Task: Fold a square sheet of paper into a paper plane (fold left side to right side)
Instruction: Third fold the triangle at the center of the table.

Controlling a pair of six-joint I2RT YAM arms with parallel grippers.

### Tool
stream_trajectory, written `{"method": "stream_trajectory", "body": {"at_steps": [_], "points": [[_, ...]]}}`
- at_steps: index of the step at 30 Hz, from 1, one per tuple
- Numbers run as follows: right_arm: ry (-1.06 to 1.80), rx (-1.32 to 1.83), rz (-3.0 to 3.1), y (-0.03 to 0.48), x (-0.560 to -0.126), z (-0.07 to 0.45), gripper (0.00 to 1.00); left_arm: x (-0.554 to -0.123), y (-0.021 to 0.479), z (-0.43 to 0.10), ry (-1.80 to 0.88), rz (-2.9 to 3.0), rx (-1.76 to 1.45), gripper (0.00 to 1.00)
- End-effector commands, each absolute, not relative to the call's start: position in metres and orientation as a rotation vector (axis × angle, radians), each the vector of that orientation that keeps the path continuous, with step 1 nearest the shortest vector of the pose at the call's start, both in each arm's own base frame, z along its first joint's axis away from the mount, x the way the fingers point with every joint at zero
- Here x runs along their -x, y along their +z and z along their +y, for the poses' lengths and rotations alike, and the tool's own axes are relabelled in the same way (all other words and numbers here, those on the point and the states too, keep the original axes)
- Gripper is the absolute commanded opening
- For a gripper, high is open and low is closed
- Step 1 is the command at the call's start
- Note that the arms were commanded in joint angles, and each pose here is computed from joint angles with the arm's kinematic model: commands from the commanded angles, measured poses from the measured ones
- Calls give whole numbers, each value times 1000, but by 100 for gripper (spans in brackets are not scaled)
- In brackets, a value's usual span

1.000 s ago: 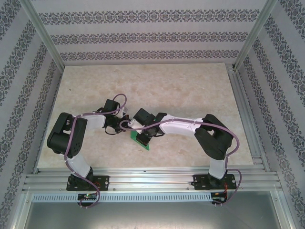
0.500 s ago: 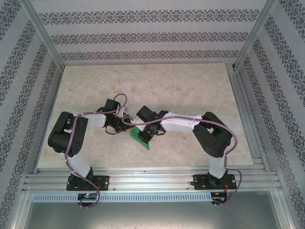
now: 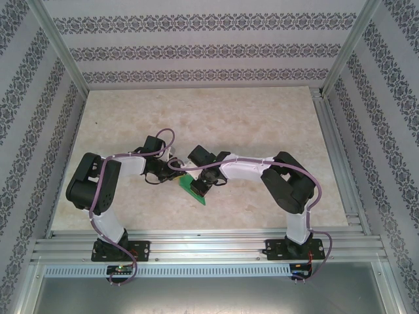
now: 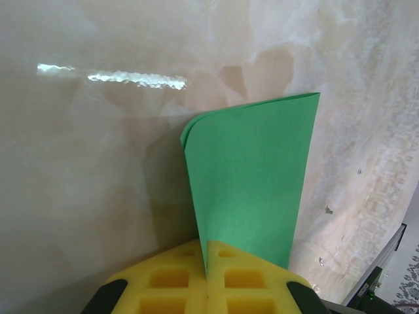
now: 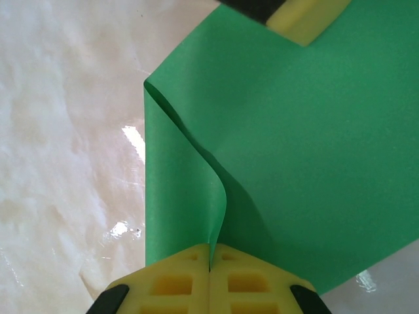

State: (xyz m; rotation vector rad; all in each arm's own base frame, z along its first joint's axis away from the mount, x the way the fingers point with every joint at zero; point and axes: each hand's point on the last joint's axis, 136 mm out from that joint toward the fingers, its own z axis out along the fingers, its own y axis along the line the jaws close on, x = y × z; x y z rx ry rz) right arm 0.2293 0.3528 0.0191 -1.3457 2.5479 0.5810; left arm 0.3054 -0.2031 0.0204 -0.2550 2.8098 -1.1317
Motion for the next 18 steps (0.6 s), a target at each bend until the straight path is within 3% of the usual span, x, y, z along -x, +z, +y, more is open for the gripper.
{"method": "stream_trajectory", "body": {"at_steps": [1,18], "points": [[595,1296,2537,23,-239,358,0,-312,21,-200,-1117,2805,241,0],[541,1288,2566,14,-245,351,0,-311,19,-200,-1119,2811,242,0]]}}
